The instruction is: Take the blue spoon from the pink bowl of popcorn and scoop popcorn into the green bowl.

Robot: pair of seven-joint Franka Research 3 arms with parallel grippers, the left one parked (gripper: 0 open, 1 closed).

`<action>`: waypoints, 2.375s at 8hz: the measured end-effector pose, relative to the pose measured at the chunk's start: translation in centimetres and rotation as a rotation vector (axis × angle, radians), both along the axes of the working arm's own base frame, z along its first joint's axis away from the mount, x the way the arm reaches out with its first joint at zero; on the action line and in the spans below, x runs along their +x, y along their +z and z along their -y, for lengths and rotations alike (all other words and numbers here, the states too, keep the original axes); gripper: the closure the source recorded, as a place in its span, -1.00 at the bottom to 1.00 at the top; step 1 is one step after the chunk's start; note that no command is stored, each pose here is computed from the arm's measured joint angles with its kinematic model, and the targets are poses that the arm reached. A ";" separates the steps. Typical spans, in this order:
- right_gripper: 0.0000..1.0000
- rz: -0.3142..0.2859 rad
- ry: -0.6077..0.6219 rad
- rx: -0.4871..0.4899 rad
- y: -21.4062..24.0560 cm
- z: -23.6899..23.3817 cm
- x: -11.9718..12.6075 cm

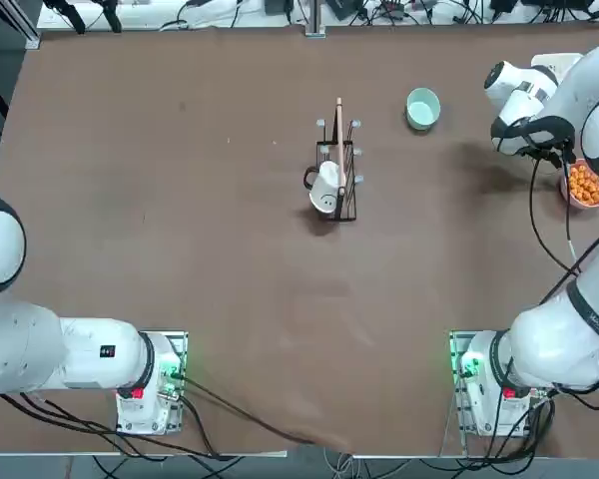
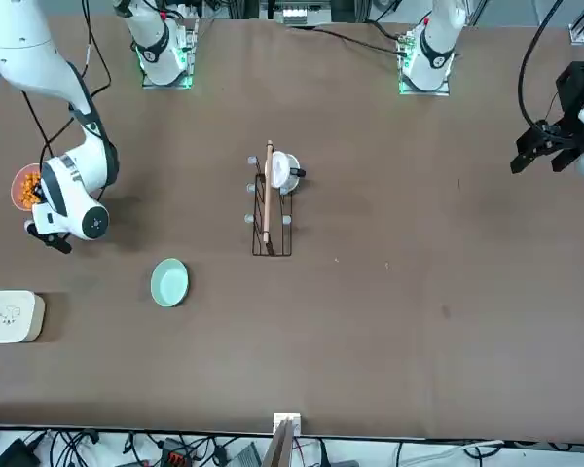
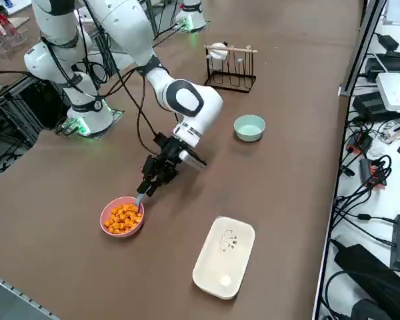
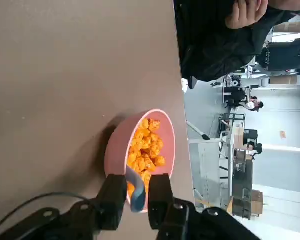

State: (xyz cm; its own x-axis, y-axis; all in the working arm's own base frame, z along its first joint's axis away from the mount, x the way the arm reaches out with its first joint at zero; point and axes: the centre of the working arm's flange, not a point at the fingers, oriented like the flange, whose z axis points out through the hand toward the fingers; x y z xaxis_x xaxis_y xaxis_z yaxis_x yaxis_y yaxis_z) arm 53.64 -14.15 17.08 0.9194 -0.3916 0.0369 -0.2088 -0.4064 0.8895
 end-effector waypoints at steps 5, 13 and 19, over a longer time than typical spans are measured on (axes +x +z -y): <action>0.76 -0.012 -0.005 -0.018 0.1 -0.2 -0.1; 0.76 -0.045 0.012 -0.085 1.0 -2.3 0.3; 0.76 -0.064 0.036 -0.189 2.9 -4.9 1.4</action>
